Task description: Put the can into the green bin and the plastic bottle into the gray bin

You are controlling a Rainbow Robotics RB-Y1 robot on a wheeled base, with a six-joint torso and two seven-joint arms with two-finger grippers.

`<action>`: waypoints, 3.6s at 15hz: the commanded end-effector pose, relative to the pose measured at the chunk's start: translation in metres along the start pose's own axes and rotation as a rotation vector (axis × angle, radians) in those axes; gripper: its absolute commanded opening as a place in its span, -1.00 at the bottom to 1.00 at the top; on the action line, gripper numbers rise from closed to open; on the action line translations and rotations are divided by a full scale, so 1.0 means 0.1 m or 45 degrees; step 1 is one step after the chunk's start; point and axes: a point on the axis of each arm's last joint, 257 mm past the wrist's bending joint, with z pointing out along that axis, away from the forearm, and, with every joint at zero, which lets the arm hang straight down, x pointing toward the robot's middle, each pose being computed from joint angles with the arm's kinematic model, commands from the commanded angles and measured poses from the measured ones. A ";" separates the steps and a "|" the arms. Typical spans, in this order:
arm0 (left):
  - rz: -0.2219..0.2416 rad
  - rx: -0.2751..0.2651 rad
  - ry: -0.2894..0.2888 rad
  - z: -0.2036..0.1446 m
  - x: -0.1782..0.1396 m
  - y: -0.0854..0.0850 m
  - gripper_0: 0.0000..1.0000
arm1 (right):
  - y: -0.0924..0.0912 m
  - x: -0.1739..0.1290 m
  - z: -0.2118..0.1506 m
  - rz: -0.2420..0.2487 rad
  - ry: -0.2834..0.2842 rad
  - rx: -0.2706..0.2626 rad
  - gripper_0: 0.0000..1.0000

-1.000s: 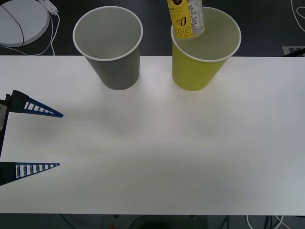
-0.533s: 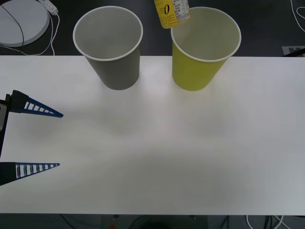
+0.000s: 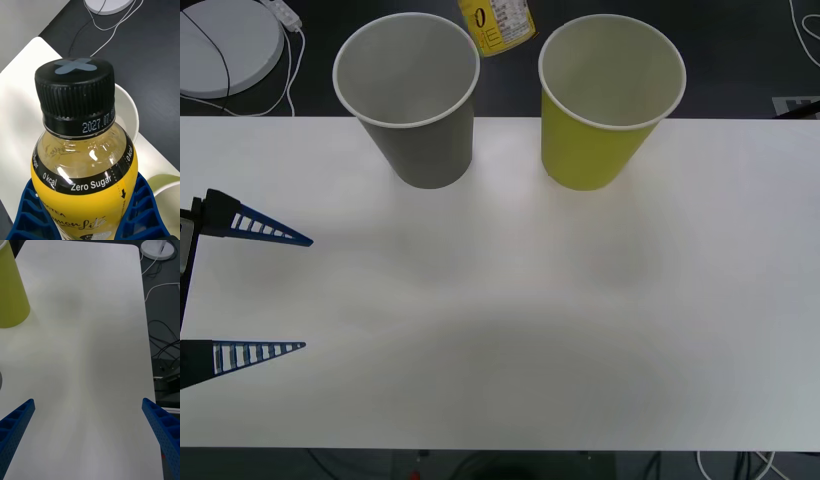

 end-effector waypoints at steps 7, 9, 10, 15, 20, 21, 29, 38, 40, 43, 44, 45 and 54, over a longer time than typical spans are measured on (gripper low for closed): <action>0.000 0.000 0.000 0.00 0.00 0.00 1.00 | 0.23 -0.26 0.38 0.011 0.039 0.077 -1.00; 0.000 0.000 0.000 0.00 0.00 0.00 1.00 | 0.29 -0.30 0.43 0.014 0.039 0.081 -1.00; 0.000 0.000 0.000 0.00 0.00 0.00 1.00 | 0.33 -0.32 0.45 0.014 0.038 0.081 -1.00; 0.000 0.000 0.000 0.00 0.00 0.00 1.00 | 0.41 -0.44 0.60 0.012 0.000 0.100 -1.00; 0.000 0.000 0.000 0.00 0.00 0.00 1.00 | 0.46 -0.48 0.76 -0.010 -0.022 0.131 -1.00; 0.000 0.000 0.000 0.00 0.00 0.00 1.00 | 0.46 -0.49 0.79 -0.016 -0.025 0.140 -1.00; 0.000 0.000 0.000 0.00 0.00 0.00 1.00 | 0.51 -0.51 0.92 -0.036 -0.047 0.155 -1.00; 0.000 0.000 0.000 0.00 0.00 0.00 1.00 | 0.46 -0.49 0.93 -0.084 -0.041 0.162 1.00; 0.000 0.000 0.000 0.00 0.00 0.00 1.00 | 0.46 -0.50 0.93 -0.079 -0.045 0.156 1.00; 0.000 0.000 0.000 0.00 0.00 0.00 1.00 | 0.46 -0.51 0.93 -0.077 -0.049 0.158 1.00; 0.000 0.000 0.000 0.00 0.00 0.00 1.00 | 0.46 -0.51 0.93 -0.077 -0.049 0.158 1.00; 0.000 0.000 0.000 0.00 0.00 0.00 1.00 | 0.45 -0.51 0.93 -0.076 -0.051 0.159 1.00; 0.000 0.000 0.000 0.00 0.00 0.00 1.00 | 0.38 -0.44 0.92 -0.110 -0.055 0.110 1.00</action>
